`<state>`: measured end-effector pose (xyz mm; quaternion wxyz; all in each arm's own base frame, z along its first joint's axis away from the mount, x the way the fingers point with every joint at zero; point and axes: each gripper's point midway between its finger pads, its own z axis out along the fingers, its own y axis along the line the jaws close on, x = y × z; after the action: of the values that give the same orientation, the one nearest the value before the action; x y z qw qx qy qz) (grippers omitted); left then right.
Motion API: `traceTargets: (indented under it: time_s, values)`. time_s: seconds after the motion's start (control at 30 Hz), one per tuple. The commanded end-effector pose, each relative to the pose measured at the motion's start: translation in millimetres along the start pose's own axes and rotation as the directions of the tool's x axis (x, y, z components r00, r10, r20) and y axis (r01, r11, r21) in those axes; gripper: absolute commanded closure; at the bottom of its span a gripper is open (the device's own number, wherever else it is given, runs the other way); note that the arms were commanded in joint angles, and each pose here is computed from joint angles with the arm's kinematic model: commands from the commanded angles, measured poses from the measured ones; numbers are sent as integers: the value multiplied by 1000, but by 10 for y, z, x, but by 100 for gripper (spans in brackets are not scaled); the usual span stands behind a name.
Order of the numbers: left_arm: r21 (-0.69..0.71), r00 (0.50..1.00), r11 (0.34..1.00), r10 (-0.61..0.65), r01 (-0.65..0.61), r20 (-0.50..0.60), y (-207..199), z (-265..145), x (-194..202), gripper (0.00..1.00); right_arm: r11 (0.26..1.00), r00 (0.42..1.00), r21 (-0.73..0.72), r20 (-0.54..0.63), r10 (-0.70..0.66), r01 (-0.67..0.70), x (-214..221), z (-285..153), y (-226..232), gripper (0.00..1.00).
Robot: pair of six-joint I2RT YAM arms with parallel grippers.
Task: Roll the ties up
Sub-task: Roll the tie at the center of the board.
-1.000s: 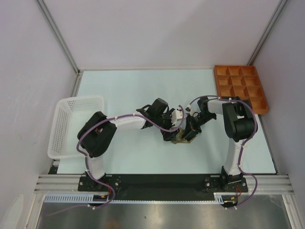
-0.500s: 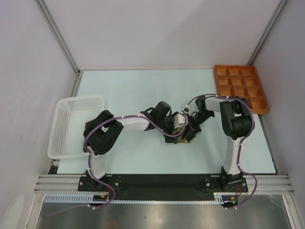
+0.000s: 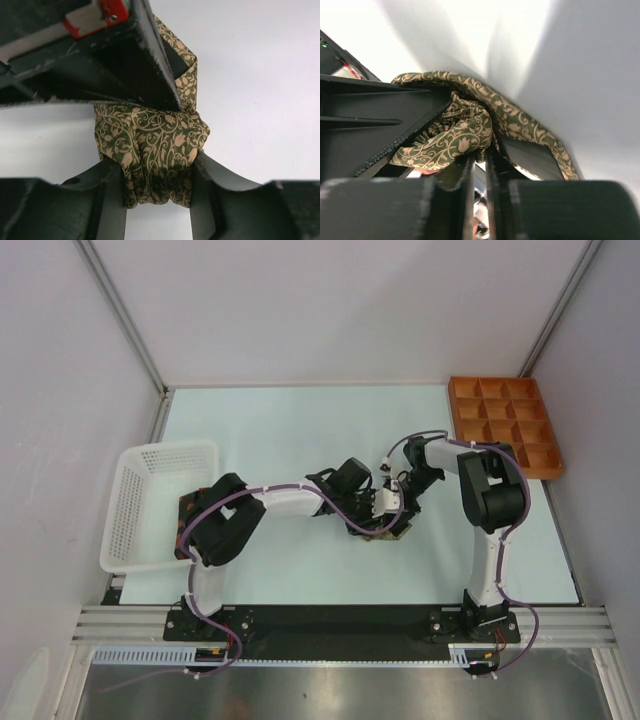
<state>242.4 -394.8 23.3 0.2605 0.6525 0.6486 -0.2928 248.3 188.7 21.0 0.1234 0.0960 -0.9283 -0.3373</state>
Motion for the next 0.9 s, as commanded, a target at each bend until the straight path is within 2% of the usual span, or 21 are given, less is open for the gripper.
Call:
traceTargets:
  time_s: [0.0,0.03,0.13,0.23,0.27,0.3,0.33,0.57,0.67,0.87]
  values:
    - [-69,990,998,-8,-1,-141,46,-20,207,83,991,984,44,117,-131,127,-158,-186,-57,70]
    - [-65,985,998,-27,16,-172,21,-24,288,89,992,983,24,133,-127,125,-143,-258,-29,65]
    - [-65,975,998,-39,25,-220,18,-10,397,94,994,978,-11,180,-103,107,-81,-515,-58,54]
    - [-46,967,998,-47,37,-250,-7,12,467,96,998,976,-31,212,-48,56,-19,-667,-164,46]
    - [-46,967,998,-43,32,-250,-1,15,452,96,998,974,-34,224,-38,47,-28,-684,-194,38]
    - [-41,967,999,-39,30,-251,-5,24,444,96,998,973,-43,231,-23,34,-32,-686,-227,26]
    - [-36,965,999,-41,33,-259,-11,28,461,96,999,973,-49,233,8,3,-15,-673,-279,24]
    - [-34,964,999,-50,42,-263,-1,56,465,96,991,963,-96,245,111,-90,-129,-409,-474,17]
    - [-30,964,999,-49,42,-262,-3,63,464,96,985,966,-138,225,131,-101,-126,-264,-454,18]
    - [-24,964,999,-50,45,-262,-10,81,472,96,968,971,-252,231,59,1,-131,-205,-122,24]
